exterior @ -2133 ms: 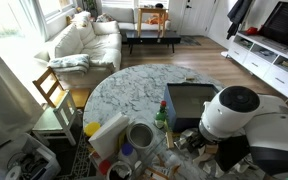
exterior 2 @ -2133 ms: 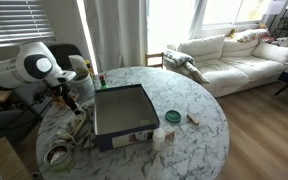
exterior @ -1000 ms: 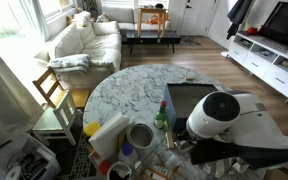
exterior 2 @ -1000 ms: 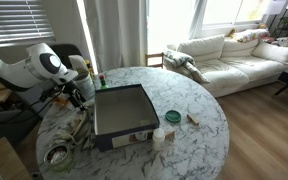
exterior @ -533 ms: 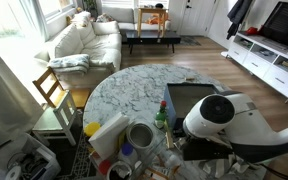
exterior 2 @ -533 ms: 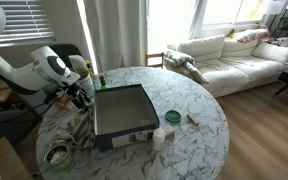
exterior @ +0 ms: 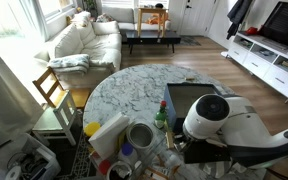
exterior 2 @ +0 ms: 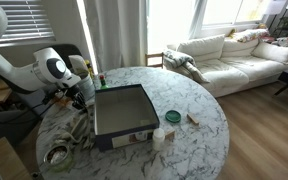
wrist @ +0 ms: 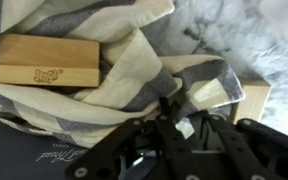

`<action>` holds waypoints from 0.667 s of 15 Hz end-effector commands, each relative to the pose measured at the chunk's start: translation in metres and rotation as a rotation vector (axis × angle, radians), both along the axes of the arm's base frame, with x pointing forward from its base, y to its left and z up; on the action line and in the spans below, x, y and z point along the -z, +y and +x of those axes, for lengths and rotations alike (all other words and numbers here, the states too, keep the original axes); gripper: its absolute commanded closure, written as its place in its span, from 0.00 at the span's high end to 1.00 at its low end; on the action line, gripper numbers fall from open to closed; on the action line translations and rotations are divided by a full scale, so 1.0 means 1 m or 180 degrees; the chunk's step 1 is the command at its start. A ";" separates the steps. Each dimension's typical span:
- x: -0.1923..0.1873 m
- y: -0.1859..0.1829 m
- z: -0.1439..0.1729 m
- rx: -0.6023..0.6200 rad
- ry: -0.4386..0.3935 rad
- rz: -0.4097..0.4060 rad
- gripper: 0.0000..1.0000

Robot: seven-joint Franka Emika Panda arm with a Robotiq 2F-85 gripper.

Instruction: Place two wooden blocks on the striped towel then put the towel in the box

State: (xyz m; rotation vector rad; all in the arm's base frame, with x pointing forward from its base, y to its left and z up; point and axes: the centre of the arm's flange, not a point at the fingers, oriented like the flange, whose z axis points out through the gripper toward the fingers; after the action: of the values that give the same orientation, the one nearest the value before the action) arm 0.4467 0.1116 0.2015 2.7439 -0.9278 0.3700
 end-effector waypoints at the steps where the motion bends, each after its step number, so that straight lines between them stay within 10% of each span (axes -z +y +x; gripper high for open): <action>1: -0.029 0.000 -0.014 -0.0079 0.0248 -0.0029 0.00; 10: -0.086 -0.032 -0.047 -0.0453 0.0784 -0.0363 0.01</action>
State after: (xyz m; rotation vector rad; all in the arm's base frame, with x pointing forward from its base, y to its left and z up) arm 0.4223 0.0903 0.2624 2.6596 -0.7120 0.1519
